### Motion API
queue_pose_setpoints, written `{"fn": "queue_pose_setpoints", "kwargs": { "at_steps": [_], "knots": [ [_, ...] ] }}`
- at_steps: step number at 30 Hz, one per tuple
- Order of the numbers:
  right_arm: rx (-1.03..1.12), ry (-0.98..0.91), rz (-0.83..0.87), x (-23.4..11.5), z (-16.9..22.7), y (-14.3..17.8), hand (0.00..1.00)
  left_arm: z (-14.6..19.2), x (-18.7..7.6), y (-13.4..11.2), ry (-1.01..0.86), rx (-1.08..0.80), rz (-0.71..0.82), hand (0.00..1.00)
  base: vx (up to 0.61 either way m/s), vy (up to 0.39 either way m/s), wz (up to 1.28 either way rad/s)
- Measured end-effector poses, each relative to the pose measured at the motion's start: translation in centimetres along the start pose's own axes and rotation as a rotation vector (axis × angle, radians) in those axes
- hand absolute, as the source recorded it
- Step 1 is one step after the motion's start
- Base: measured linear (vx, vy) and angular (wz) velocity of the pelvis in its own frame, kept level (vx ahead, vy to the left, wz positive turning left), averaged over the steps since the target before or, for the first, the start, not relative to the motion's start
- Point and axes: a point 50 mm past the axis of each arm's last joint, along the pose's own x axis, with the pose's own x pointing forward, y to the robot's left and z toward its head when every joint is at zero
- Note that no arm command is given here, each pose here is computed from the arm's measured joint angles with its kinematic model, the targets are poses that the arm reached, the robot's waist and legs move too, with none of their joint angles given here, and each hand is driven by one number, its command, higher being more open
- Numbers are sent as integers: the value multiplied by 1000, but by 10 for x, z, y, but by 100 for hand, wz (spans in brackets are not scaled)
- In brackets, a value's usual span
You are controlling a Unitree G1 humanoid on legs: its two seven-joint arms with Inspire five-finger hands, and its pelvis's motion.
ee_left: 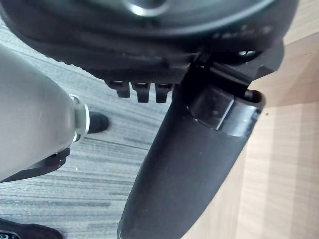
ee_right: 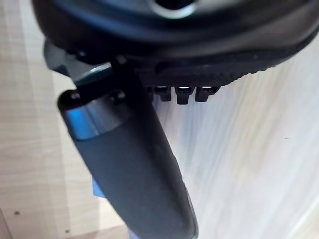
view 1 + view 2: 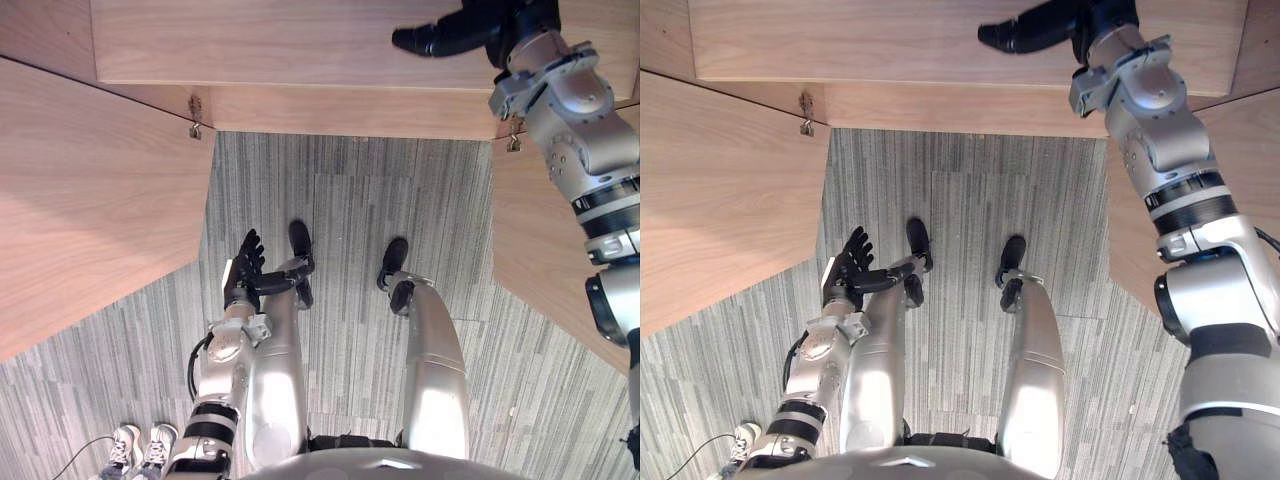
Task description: Walk over to the cabinet, pick up the folder, carry it to the office cabinet, place the folder inside the office cabinet, then close the office cabinet door
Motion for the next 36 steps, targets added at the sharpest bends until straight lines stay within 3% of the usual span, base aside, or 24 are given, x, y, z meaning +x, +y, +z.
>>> {"fn": "queue_pose_setpoints", "kwargs": {
  "at_steps": [11,19,20,25,32,36],
  "knots": [
    [-177,88,394,-30,-23,41,100,0,0,4,5,46,-35,100,5,40,-1],
    [-126,157,527,-56,-50,61,100,5,1,9,-12,79,-44,100,11,41,-1],
    [-116,168,536,-59,-54,63,0,5,1,9,-11,79,-44,100,17,39,1],
    [129,112,456,-73,-62,77,0,4,-6,17,-17,68,-13,100,16,47,0],
    [469,-298,-71,-66,-13,38,0,3,-5,12,-28,-15,60,100,9,38,-2],
    [492,-411,-197,-70,2,33,0,7,-1,7,-44,-50,79,100,24,51,-6]
  ]
}}
